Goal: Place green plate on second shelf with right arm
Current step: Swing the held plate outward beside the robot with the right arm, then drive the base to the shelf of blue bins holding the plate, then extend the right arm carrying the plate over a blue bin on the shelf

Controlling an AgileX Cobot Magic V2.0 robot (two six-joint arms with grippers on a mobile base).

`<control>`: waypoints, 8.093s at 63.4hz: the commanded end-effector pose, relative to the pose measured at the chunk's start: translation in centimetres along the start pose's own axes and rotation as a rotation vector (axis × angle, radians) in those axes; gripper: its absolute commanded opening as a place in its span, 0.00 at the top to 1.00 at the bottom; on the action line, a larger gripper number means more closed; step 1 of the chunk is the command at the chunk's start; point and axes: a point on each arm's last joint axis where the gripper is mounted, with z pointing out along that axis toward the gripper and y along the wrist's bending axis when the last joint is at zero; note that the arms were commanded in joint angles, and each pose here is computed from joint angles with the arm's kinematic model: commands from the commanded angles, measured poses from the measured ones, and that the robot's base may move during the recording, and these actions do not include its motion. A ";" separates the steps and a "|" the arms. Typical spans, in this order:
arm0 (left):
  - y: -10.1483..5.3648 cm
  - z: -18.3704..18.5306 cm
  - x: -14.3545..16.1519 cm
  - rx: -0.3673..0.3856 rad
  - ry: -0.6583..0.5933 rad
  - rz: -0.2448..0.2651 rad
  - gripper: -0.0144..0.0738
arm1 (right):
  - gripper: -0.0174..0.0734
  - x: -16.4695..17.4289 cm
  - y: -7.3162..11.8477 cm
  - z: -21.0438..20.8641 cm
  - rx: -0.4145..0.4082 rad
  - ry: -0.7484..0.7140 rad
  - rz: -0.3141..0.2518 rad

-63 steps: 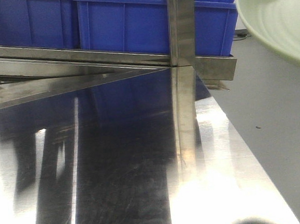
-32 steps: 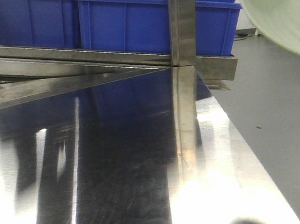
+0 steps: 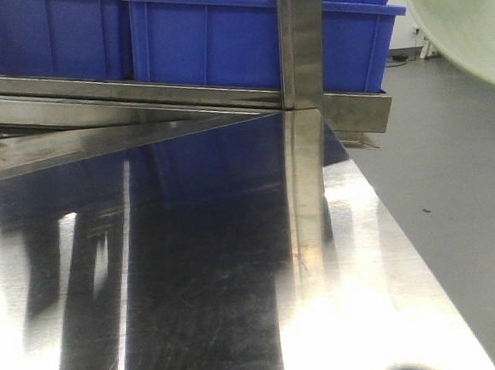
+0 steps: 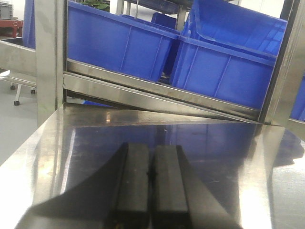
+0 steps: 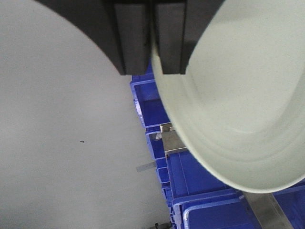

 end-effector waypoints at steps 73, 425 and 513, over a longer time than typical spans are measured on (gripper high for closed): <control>0.1 0.0 0.5 0.012 -0.062 -0.012 0.69 | 0.75 -1.5 0.7 -0.4 -0.056 -0.088 -0.027; 0.1 0.0 0.5 0.012 -0.062 -0.012 0.69 | 0.75 -1.5 0.7 -0.4 -0.055 -0.088 -0.027; 0.1 0.0 0.5 0.012 -0.062 -0.012 0.69 | 0.75 -1.5 0.7 -0.4 -0.055 -0.088 -0.027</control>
